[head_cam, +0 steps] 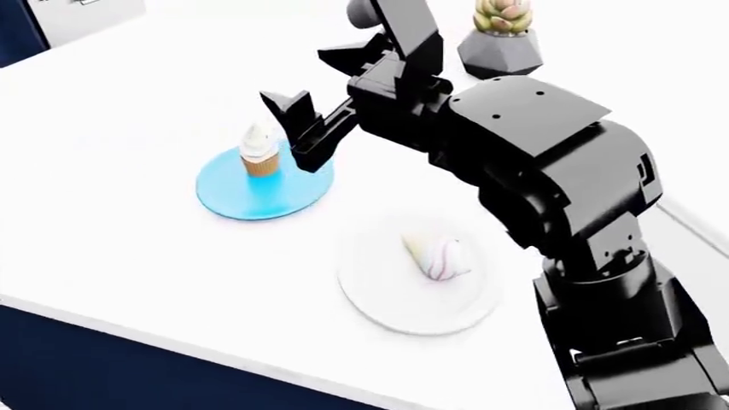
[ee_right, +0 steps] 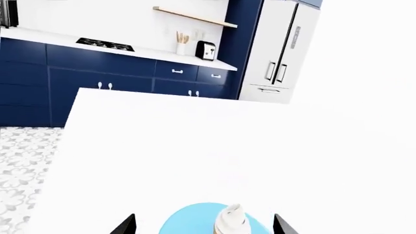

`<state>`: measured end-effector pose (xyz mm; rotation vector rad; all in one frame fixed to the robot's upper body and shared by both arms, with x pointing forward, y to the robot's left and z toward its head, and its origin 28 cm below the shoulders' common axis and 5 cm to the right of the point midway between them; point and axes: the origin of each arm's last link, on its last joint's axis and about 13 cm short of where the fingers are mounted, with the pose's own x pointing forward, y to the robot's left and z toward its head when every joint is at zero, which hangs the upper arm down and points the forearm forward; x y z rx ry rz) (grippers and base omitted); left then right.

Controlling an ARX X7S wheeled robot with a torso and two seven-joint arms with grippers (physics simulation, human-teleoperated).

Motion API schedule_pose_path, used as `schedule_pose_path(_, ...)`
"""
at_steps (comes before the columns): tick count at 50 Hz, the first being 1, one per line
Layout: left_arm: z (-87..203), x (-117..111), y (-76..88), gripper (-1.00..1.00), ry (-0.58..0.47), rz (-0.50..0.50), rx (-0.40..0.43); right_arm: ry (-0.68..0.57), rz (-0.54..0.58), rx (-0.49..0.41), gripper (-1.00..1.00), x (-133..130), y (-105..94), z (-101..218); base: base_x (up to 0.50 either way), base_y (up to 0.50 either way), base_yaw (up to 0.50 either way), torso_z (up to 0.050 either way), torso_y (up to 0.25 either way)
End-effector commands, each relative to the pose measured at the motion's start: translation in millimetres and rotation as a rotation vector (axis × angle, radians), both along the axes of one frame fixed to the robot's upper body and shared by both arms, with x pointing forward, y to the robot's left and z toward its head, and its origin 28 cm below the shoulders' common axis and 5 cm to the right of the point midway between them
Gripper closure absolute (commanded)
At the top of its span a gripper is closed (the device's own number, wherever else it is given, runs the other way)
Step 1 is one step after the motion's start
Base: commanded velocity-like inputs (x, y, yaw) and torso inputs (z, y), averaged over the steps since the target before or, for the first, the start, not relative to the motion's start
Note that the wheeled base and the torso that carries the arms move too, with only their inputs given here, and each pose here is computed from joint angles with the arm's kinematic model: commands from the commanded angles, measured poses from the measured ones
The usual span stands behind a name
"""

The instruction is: Move the dessert items from the plate to the tray.

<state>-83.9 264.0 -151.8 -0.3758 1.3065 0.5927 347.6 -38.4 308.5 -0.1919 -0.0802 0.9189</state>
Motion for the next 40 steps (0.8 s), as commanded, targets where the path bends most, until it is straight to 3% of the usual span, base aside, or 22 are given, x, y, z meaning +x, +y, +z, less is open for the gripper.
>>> schedule_pose_path(1,-0.6,2.1,-1.6,-1.0,0.001,-0.007,-0.009,0.03,0.011,-0.073,-1.0,-6.8,0.0,4.7,0.48,0.13,0.0,0.0,0.0)
schedule_pose_path(8,-0.8,2.3,-3.0,-1.0,0.006,-0.01,-0.016,0.067,-0.026,-0.153,-1.0,-4.8,-2.2,12.4,0.28,0.07,0.0,0.0,0.002)
schedule_pose_path(12,-0.8,2.0,-3.7,-1.0,0.01,-0.012,-0.02,0.025,-0.08,-0.234,-1.0,0.0,-3.7,14.4,0.0,0.0,0.0,0.0,0.0)
schedule_pose_path(20,-0.6,1.6,-2.3,-1.0,0.0,-0.015,-0.016,0.167,-0.176,-0.217,-1.0,16.0,-8.0,38.5,0.0,0.0,0.0,0.0,0.0)
schedule_pose_path(24,-0.2,0.6,-0.9,-1.0,0.0,-0.015,-0.006,0.175,-0.2,-0.221,-1.0,23.3,-7.8,51.5,0.0,0.0,0.0,0.0,0.0)
schedule_pose_path(33,-0.2,1.0,-0.2,-1.0,-0.002,-0.01,0.007,0.158,-0.088,-0.273,-1.0,19.9,-4.2,68.0,0.37,0.1,0.0,0.0,0.0)
schedule_pose_path(40,-0.7,2.3,-2.2,-1.0,0.0,-0.007,0.001,0.103,-0.078,-0.274,-1.0,18.2,-2.3,75.8,0.12,0.09,0.0,0.0,0.0)
